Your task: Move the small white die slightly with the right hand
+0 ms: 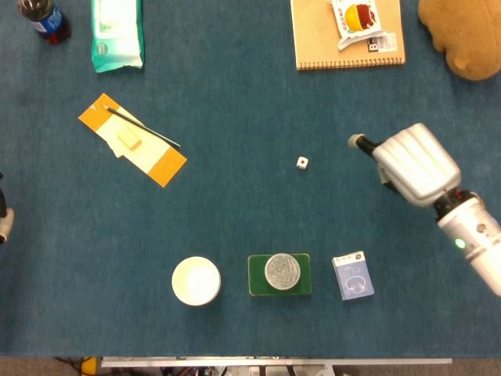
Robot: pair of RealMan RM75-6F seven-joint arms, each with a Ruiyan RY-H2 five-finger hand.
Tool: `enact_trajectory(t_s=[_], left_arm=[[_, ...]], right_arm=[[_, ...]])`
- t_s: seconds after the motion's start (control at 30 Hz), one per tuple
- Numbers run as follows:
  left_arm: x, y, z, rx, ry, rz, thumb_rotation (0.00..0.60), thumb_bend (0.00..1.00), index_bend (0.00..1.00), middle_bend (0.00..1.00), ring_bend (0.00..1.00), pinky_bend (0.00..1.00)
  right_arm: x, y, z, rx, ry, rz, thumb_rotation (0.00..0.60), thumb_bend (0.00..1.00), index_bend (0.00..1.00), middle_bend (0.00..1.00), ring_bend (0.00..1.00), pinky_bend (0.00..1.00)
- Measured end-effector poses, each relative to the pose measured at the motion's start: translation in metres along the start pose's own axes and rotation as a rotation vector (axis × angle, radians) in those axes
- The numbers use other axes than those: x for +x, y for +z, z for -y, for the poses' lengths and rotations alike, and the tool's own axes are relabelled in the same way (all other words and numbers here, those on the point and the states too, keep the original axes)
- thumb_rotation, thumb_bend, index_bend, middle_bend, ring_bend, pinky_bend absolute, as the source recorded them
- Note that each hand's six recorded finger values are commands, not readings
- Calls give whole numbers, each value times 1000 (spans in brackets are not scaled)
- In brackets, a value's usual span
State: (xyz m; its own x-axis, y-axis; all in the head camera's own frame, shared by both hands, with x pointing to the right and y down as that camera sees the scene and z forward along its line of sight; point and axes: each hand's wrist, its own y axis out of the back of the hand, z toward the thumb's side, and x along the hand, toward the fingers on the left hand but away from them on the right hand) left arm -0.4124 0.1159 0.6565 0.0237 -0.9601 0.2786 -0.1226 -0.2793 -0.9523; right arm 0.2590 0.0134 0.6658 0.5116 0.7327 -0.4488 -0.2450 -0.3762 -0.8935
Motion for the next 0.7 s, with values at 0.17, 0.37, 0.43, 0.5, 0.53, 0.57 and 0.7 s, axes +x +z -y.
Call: enact_trajectory(t_s=[0.17, 0.37, 0.43, 0.5, 0.53, 0.57, 0.7], left_arm=[[-2, -3, 1, -1, 1, -7, 600, 400, 331, 327, 339, 538], [-3, -3, 2, 1, 0, -9, 600, 400, 331, 327, 339, 538], [-3, -3, 3, 2, -2, -10, 600, 400, 331, 327, 339, 538], [-3, -4, 4, 2, -5, -12, 600, 400, 331, 327, 339, 538], [-3, -4, 4, 2, -6, -13, 600, 400, 331, 328, 339, 538], [-3, -4, 4, 2, -7, -13, 600, 400, 331, 328, 339, 538], [-3, -4, 3, 3, -5, -13, 600, 400, 331, 328, 339, 538]], right_arm=[[-10, 7, 8, 17, 32, -13, 600, 1000, 335, 936, 875, 814], [-16, 10, 19, 31, 78, -5, 600, 1000, 343, 942, 879, 818], [-19, 12, 24, 37, 96, -7, 600, 1000, 344, 944, 880, 818], [-21, 14, 29, 43, 112, -11, 600, 1000, 345, 946, 881, 818], [-23, 15, 32, 46, 122, -14, 600, 1000, 345, 947, 882, 818], [-24, 17, 34, 47, 130, -16, 600, 1000, 345, 949, 882, 818], [-30, 22, 44, 55, 161, -26, 600, 1000, 344, 951, 884, 818]])
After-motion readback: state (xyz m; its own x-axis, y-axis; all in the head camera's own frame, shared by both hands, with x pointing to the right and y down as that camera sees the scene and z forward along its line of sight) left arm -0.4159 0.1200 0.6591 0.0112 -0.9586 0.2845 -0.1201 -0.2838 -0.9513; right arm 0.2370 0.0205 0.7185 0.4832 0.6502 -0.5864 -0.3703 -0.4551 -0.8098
